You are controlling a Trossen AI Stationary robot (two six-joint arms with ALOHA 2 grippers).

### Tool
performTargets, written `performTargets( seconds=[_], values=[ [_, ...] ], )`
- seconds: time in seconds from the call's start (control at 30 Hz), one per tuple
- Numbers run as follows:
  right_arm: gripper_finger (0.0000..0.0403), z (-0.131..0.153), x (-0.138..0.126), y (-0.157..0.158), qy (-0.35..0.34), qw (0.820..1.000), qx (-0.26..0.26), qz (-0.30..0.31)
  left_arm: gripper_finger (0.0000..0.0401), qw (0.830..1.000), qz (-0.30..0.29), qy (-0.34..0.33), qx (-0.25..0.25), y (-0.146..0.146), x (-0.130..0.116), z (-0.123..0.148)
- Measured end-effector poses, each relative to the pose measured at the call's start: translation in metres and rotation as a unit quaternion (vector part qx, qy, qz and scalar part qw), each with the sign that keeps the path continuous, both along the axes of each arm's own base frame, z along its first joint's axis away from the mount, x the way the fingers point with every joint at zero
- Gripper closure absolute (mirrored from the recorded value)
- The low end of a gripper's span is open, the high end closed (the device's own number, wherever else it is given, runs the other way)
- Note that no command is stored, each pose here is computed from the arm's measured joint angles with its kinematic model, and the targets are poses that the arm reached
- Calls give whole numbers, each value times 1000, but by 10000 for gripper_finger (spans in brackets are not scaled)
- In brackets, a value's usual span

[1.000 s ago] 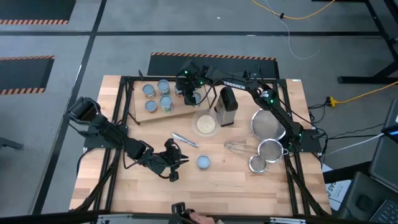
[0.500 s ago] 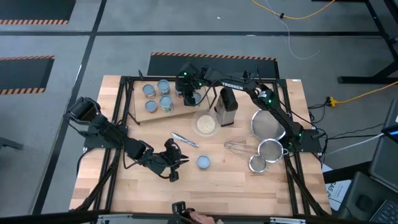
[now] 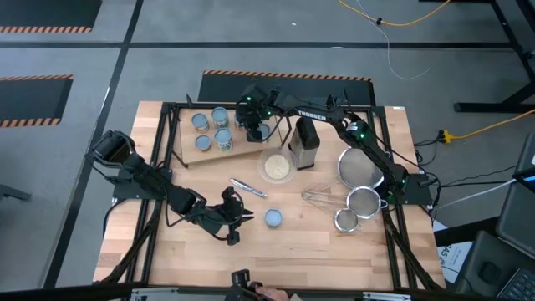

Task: Pick and place cans onto a shelf
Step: Remove the light red can from the shelf

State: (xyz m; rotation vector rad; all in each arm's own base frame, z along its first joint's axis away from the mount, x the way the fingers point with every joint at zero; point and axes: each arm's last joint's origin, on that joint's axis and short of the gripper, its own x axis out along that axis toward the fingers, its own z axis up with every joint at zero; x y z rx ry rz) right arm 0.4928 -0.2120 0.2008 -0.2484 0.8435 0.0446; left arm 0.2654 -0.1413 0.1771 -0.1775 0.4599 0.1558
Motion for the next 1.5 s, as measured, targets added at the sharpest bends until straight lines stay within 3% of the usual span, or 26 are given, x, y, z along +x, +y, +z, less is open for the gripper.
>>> performTargets(
  seconds=[0.07,0.3,0.7,0.9,1.03,1.13,1.33,1.5],
  values=[
    [390,0,0,0,1,1000,2,1,346,1000,0,0,0,0,0,0],
    [394,6,-3,1,10,1000,-3,-3,346,1000,1,-1,-1,0,0,0],
    [397,69,-20,18,25,1000,11,14,346,999,-29,-19,-12,-13,-8,8],
    [397,88,-22,60,23,992,81,99,346,993,-86,-28,-74,-28,-23,24],
    [397,89,-14,100,11,973,143,183,346,984,-125,-28,-124,-39,-38,35],
    [396,88,-7,134,3,958,145,246,346,976,-144,-13,-162,-46,-52,43],
    [396,87,-1,194,5,937,117,330,346,969,-90,68,-220,-47,-82,41],
    [394,89,2,230,-10,924,108,368,346,972,0,120,-202,-34,-98,32]
  ],
)
